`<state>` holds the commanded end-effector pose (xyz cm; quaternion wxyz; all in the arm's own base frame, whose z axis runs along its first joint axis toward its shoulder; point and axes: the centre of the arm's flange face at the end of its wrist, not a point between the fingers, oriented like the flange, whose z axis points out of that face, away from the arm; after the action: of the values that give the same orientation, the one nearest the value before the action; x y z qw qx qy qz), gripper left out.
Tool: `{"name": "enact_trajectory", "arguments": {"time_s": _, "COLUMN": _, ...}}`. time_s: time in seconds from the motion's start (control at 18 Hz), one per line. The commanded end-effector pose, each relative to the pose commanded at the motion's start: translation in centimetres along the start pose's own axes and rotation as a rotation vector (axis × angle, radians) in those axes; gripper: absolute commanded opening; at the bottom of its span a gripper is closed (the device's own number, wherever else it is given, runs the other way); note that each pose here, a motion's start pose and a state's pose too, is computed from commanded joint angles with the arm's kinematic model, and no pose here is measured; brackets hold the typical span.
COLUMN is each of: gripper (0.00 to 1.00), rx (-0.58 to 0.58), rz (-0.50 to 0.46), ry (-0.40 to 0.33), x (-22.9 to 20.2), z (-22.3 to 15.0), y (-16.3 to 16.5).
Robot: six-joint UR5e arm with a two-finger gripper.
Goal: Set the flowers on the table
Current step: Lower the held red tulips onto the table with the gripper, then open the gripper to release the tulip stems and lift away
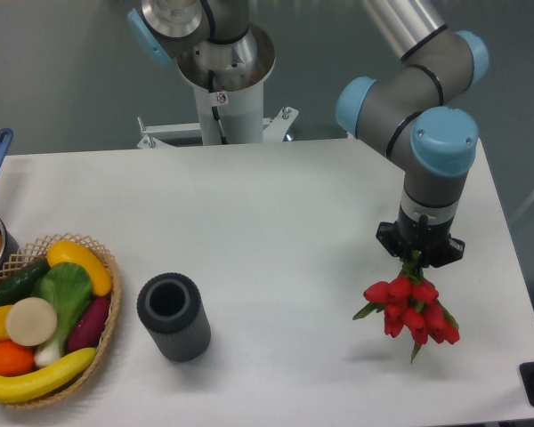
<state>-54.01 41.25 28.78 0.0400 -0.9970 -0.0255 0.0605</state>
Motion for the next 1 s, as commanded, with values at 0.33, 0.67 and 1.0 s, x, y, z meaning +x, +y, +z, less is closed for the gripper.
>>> {"name": "enact_trajectory", "arguments": {"time_s": 0.33, "gripper": 1.0, "rx": 0.049, "rz": -0.002, "ry": -0.035, "x": 1.9, "z": 1.9, "y": 0.2}}
{"name": "enact_trajectory", "arguments": {"time_s": 0.67, "gripper": 1.0, "rx": 0.066, "rz": -0.054, "ry": -0.092, "x": 0.5, "z": -1.4, "y": 3.2}}
{"name": "enact_trajectory", "arguments": {"time_s": 1.0, "gripper": 1.0, "rx": 0.06, "rz": -0.021, "ry": -0.118, "x": -1.7, "z": -2.3, "y": 6.1}}
